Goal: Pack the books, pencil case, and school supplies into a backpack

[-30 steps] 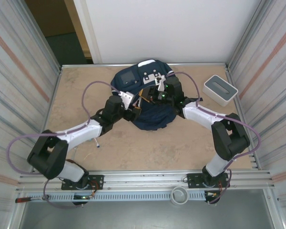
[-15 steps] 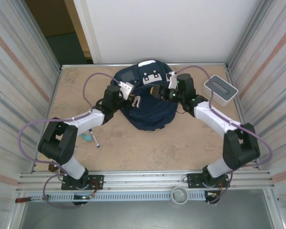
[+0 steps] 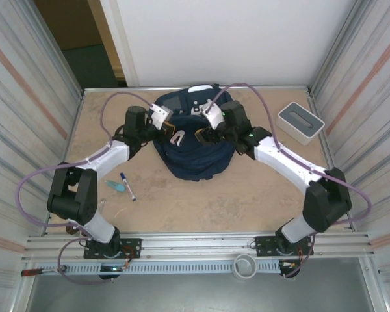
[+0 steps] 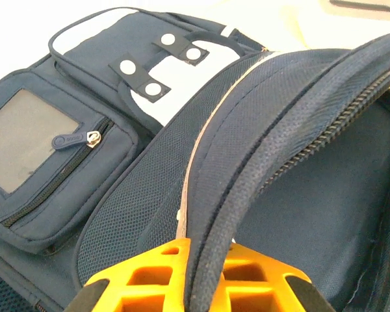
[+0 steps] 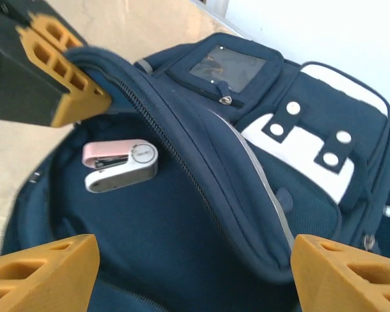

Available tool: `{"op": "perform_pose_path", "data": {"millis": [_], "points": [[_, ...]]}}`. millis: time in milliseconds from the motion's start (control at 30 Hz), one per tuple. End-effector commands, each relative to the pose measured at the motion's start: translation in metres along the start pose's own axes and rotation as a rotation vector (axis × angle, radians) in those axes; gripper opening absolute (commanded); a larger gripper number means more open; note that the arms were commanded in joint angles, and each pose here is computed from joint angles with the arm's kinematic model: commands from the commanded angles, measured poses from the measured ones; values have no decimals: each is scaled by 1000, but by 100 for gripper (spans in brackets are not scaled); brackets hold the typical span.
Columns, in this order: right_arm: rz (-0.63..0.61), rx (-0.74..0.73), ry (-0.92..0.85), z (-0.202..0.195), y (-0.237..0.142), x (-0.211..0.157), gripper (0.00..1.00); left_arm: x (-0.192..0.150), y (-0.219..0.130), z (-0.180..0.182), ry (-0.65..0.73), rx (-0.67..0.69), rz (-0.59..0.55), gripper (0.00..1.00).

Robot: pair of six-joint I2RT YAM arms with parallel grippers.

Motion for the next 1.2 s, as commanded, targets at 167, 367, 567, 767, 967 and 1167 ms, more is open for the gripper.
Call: {"op": "perform_pose_path", "data": {"millis": [167, 367, 567, 767, 967, 1167], "points": [[38, -16, -155, -5, 62, 27, 57, 36, -12, 9, 35, -45, -73, 2], [-16, 147, 30, 8, 54, 50, 8, 34, -31, 19, -90, 116, -19, 35], [-70, 309, 341, -2, 18, 84, 0, -2, -77, 11, -331, 346, 38, 68], [-70, 367, 568, -34, 14, 84, 0, -67, -110, -3, -552, 551, 288, 76], [-61, 358, 577, -38, 23, 67, 0, -123, -132, -30, -733, 631, 525, 77], [-76, 395, 606, -48, 26, 59, 0, -158, -158, -60, -845, 714, 667, 71]]}}
Point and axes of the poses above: each hand's point on the last joint's axis, 136 mm out from that joint toward the fingers, its own y axis out along the fingers, its own z axis along the line the jaws close on, x = y × z, the point moved 6 cm from there along -y, back along the fingers, and after that the axes turned 10 degrees about y, right-handed, at the moved point
